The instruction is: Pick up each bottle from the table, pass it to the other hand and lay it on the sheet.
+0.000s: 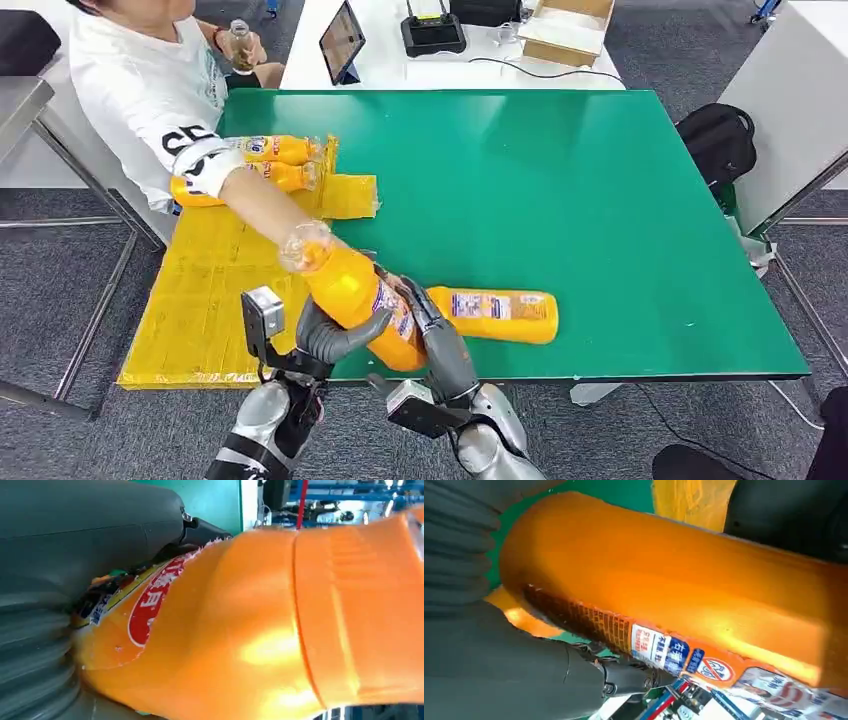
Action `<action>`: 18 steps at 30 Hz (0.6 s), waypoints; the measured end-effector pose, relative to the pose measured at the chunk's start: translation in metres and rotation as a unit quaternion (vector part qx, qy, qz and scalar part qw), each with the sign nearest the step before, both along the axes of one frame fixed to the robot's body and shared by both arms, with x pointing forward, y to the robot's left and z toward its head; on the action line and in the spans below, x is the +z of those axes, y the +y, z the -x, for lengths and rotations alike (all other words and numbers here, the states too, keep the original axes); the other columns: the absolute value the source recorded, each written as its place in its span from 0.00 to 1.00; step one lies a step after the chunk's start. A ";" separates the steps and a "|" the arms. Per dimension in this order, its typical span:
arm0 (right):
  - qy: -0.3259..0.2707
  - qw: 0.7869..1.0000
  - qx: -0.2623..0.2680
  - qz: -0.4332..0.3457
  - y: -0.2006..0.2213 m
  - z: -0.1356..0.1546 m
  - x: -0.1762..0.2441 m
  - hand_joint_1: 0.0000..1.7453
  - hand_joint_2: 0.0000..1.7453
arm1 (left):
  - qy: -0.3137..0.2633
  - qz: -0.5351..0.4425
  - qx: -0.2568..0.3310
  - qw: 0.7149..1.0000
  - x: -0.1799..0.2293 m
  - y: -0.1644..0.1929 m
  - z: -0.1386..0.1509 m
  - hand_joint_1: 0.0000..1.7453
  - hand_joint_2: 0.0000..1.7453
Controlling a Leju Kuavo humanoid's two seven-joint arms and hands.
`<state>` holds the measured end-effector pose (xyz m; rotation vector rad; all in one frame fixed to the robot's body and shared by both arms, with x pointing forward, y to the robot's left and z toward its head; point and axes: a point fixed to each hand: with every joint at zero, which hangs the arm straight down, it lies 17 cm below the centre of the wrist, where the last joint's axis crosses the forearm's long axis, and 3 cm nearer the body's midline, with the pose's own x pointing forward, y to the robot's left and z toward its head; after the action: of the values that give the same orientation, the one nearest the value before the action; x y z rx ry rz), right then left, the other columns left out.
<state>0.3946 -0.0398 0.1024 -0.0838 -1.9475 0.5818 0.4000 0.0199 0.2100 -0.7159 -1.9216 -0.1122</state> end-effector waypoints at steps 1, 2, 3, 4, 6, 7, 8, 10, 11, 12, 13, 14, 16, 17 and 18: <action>0.003 1.000 0.004 -0.009 0.001 0.001 0.001 0.00 0.00 | 0.000 0.000 0.004 1.000 0.000 0.001 -0.002 1.00 1.00; 0.004 1.000 0.010 -0.021 0.002 0.002 0.004 0.00 0.00 | 0.001 -0.001 0.018 1.000 0.001 0.006 -0.006 1.00 1.00; 0.002 0.999 0.013 -0.030 0.002 0.003 0.008 0.00 0.00 | 0.000 -0.002 0.033 0.999 0.002 0.013 -0.012 1.00 1.00; 0.001 0.999 0.015 -0.033 0.002 0.003 0.011 0.00 0.00 | 0.000 -0.002 0.043 0.999 0.003 0.017 -0.015 1.00 1.00; -0.005 0.999 0.017 -0.041 0.003 0.003 0.018 0.00 0.00 | -0.001 0.001 0.066 0.998 0.008 0.028 -0.025 1.00 1.00; -0.011 0.999 0.018 -0.046 0.003 0.003 0.025 0.00 0.00 | 0.001 0.009 0.085 0.996 0.012 0.040 -0.034 1.00 1.00; -0.016 0.998 0.018 -0.050 0.002 0.002 0.030 0.00 0.00 | 0.001 0.017 0.101 0.995 0.017 0.053 -0.043 1.00 1.00; -0.024 0.998 0.016 -0.055 0.001 0.001 0.039 0.00 0.00 | -0.001 0.025 0.138 0.990 0.026 0.081 -0.061 1.00 1.00; -0.027 0.998 0.015 -0.057 0.000 0.000 0.042 0.00 0.00 | -0.004 0.027 0.160 0.987 0.030 0.097 -0.069 1.00 1.00; -0.030 0.998 0.014 -0.060 -0.001 0.000 0.045 0.00 0.00 | -0.008 0.027 0.173 0.984 0.034 0.108 -0.076 1.00 1.00; -0.033 0.997 0.011 -0.062 -0.002 -0.001 0.048 0.00 0.00 | -0.012 0.025 0.197 0.980 0.037 0.124 -0.083 1.00 1.00; -0.035 0.997 0.008 -0.063 -0.003 -0.001 0.049 0.00 0.00 | -0.015 0.024 0.210 0.977 0.040 0.132 -0.087 1.00 1.00; -0.036 0.997 0.001 -0.069 -0.006 -0.003 0.051 0.00 0.00 | -0.013 0.024 0.241 0.970 0.041 0.152 -0.095 1.00 1.00; -0.036 0.997 -0.001 -0.071 -0.007 -0.003 0.052 0.00 0.00 | -0.013 0.023 0.257 0.966 0.041 0.162 -0.099 1.00 1.00; -0.037 0.997 -0.003 -0.072 -0.008 -0.004 0.052 0.00 0.00 | -0.013 0.021 0.267 0.963 0.042 0.169 -0.102 1.00 1.00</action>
<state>0.3981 -0.0474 0.1546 -0.0202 -2.0539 0.4386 0.5016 0.1891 0.2516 -0.2038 -2.0821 0.2562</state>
